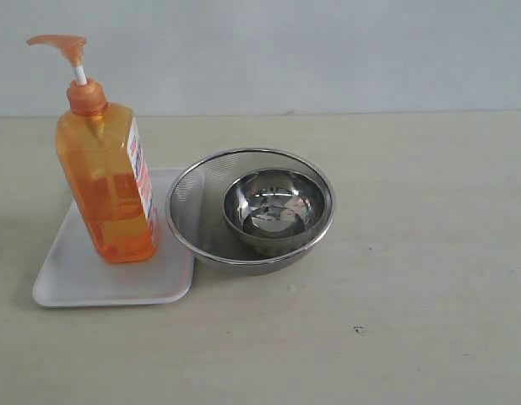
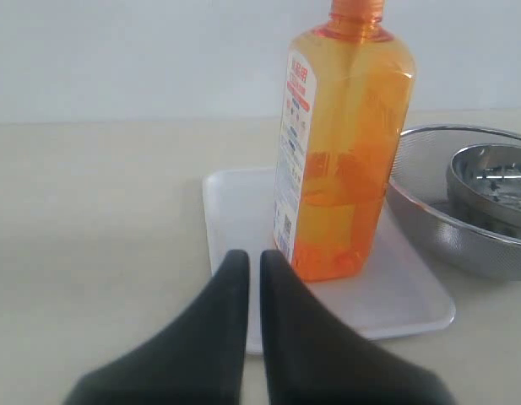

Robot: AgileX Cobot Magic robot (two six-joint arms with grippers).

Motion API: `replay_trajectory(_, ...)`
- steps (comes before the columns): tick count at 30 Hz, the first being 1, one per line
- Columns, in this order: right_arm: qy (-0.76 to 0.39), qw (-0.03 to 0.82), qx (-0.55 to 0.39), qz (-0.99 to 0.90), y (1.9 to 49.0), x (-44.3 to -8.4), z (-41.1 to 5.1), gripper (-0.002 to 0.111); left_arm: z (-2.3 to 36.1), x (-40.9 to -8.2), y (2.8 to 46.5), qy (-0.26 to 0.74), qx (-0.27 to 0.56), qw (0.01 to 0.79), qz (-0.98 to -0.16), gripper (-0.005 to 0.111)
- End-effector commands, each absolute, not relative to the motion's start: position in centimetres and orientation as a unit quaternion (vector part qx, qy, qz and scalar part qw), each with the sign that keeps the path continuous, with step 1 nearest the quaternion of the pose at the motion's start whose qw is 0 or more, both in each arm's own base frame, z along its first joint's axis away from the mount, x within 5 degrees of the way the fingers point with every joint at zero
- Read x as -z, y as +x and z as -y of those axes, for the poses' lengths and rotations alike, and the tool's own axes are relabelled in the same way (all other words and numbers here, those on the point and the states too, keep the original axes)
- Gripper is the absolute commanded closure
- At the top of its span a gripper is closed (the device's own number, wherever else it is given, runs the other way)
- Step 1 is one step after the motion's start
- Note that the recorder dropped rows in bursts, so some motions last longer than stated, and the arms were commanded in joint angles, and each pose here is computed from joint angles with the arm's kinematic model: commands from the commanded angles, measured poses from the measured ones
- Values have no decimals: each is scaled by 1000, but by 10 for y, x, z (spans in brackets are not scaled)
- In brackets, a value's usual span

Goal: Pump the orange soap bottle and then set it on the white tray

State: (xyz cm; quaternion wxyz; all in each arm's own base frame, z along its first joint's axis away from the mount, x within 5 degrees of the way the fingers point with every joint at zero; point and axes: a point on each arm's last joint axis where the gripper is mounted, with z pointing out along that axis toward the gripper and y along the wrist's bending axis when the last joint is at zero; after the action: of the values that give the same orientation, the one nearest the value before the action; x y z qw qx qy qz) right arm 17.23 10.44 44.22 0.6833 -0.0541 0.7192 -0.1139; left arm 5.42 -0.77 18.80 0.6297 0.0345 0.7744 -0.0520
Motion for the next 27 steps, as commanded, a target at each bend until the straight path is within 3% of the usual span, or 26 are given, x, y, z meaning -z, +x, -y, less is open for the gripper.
replay_trajectory(1,-57,687,106,-717,167,-439,-97,108,8,-187,54,33,54,629,-775,102)
replay_trajectory(14,-127,672,82,-725,166,-417,-108,108,8,-187,54,33,54,629,-775,102)
replay_trajectory(27,-235,689,-21,-685,161,-412,-136,108,8,-187,54,33,54,629,-775,102)
